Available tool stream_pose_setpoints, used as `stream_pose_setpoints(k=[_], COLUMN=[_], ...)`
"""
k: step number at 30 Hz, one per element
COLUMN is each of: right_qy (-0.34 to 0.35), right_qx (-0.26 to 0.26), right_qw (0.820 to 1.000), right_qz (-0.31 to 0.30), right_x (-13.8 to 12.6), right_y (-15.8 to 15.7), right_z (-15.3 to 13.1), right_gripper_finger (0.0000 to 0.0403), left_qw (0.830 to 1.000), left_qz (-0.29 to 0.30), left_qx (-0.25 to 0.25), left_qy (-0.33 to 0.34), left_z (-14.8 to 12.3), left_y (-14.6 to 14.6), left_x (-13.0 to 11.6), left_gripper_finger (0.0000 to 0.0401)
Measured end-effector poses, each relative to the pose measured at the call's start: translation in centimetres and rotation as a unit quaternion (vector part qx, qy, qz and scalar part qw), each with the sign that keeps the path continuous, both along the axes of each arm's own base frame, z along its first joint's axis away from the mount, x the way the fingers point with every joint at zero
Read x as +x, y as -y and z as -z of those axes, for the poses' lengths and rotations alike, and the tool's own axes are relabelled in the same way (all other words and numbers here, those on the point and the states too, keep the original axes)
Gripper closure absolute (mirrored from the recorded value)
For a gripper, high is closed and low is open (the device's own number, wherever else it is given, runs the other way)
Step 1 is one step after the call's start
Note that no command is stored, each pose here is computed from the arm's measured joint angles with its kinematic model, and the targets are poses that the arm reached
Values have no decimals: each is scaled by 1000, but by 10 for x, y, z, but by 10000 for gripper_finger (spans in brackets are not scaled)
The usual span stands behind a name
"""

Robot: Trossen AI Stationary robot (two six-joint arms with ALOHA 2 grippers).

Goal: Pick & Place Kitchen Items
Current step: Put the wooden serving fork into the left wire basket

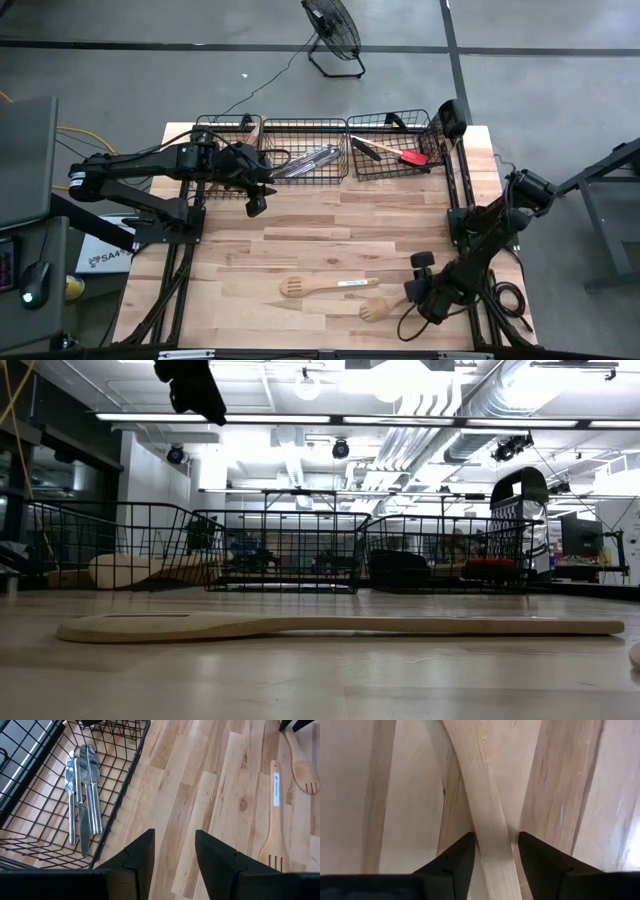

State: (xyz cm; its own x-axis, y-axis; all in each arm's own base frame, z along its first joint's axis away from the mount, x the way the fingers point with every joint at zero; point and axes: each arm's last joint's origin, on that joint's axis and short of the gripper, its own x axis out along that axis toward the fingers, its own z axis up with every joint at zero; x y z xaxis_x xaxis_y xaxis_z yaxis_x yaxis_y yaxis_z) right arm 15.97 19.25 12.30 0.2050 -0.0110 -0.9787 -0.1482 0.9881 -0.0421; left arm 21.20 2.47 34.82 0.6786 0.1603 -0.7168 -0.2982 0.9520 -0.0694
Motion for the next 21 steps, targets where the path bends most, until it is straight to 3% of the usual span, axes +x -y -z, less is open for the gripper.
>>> stream_pose_setpoints(k=[21], right_qy=[-16], right_qx=[18], right_qw=[1000], right_qz=[-16], right_x=[0], right_y=[-1], right_z=[0], right_gripper_finger=[320], left_qw=[1000], left_qz=[-2], left_qx=[-2], left_qy=[0], left_z=[0], left_y=[0], left_x=[0], left_gripper_finger=[263])
